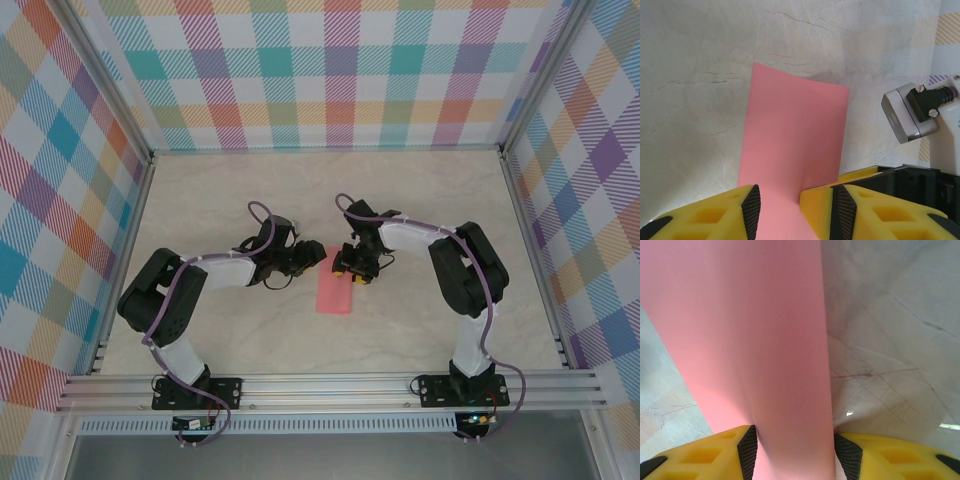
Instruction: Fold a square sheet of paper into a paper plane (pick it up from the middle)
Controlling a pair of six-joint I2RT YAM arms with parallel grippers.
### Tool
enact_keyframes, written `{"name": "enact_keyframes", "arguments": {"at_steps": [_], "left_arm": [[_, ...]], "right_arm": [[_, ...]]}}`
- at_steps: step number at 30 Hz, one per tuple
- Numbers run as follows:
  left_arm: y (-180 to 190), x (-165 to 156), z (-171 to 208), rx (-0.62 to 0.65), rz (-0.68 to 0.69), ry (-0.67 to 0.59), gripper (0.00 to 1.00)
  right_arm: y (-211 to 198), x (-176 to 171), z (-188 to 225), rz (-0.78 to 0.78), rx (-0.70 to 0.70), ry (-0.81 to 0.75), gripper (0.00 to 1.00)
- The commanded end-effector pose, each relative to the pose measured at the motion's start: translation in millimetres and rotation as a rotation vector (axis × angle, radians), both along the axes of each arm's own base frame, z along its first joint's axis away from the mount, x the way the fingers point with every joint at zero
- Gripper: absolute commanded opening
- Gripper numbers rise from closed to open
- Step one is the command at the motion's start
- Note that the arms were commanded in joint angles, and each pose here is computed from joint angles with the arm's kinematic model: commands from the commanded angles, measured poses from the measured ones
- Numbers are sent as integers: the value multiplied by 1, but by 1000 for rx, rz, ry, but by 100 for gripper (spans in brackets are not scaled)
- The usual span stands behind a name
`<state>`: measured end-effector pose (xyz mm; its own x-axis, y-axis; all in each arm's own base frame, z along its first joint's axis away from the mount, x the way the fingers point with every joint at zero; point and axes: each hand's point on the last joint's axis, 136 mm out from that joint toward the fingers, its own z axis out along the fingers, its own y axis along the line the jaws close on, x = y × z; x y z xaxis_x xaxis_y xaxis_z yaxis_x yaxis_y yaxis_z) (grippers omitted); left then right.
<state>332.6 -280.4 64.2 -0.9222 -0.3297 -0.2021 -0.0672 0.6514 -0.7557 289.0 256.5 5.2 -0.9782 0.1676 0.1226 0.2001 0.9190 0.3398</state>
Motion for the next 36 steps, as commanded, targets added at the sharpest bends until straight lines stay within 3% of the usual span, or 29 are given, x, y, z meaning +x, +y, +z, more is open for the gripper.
{"name": "enact_keyframes", "arguments": {"at_steps": [1,23,36], "left_arm": [[-7,1,3,12,-24,-18,46],[-11,3,-1,12,-31,0,36],[-23,-4,-8,-17,-86,31,25]], "right_arm": [[-83,-37,-85,27,-401,119,52],[-87,-42,-98,31,-423,151,50],[-89,-43,-104,26,-440,169,51]]}}
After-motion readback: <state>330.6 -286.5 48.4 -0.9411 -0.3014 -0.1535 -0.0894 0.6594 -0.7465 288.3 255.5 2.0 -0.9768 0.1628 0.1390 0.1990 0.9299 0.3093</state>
